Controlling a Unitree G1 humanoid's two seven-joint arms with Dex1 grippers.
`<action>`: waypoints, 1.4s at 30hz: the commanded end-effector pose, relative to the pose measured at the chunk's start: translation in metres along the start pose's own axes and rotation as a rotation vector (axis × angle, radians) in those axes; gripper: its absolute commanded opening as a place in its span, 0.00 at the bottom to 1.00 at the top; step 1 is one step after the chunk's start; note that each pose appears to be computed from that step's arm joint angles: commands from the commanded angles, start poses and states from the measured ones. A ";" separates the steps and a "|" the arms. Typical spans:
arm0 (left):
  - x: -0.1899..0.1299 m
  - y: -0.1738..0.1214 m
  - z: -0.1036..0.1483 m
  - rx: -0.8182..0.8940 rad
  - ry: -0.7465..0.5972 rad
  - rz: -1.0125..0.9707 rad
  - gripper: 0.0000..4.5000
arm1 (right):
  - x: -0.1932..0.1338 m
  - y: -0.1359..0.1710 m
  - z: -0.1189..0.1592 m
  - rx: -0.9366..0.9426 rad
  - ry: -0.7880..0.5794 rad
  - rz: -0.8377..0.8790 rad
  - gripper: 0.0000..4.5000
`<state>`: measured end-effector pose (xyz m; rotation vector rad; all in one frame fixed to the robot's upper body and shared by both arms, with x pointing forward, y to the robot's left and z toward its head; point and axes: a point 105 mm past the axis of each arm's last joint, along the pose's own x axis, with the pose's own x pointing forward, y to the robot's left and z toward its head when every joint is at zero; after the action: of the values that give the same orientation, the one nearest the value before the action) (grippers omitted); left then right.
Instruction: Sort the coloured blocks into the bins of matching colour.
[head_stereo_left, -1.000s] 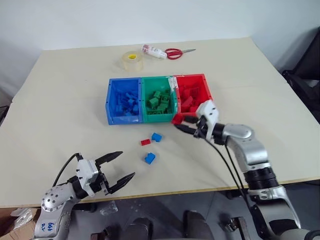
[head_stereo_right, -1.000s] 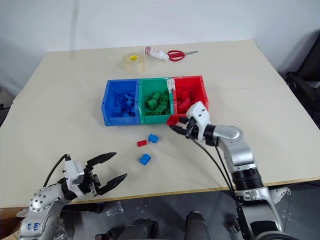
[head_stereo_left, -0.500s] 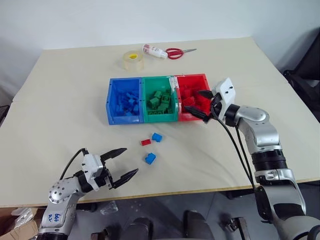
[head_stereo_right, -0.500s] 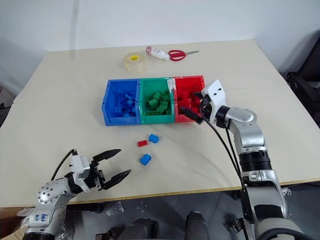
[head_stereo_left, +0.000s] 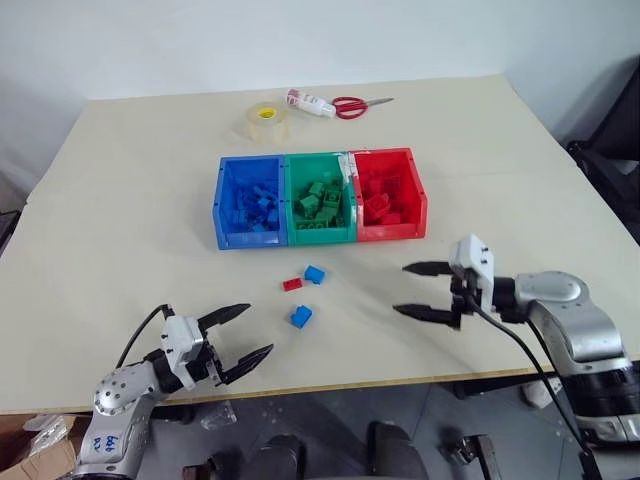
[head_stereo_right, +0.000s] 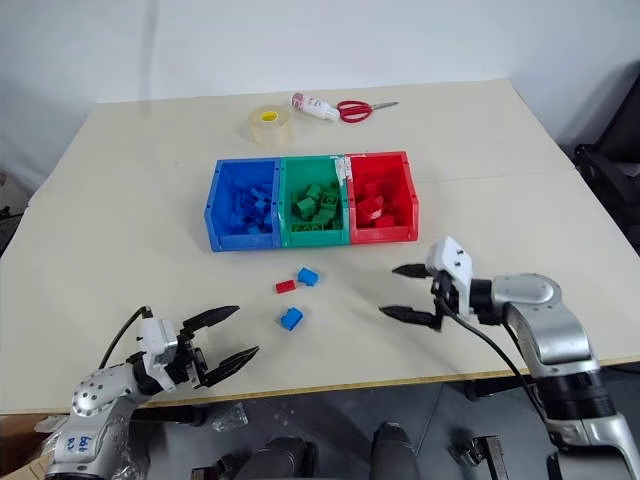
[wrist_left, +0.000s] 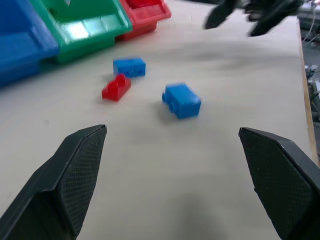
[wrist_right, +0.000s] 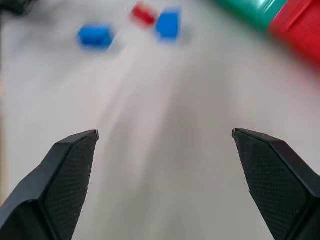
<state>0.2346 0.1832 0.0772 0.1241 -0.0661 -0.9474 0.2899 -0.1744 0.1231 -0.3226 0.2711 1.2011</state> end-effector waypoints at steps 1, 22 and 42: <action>-0.007 0.003 0.011 0.055 -0.015 0.006 1.00 | -0.005 -0.001 0.016 -0.066 -0.040 0.000 0.99; 0.063 -0.013 0.001 0.124 0.149 -0.070 1.00 | 0.023 -0.007 0.027 -0.092 -0.107 -0.017 0.99; 0.097 -0.013 -0.001 0.148 0.132 -0.100 0.20 | 0.017 -0.005 0.027 -0.090 -0.134 -0.069 1.00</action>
<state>0.2796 0.0982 0.0779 0.3333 -0.0227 -1.0413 0.3039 -0.1505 0.1275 -0.3031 0.1554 1.1617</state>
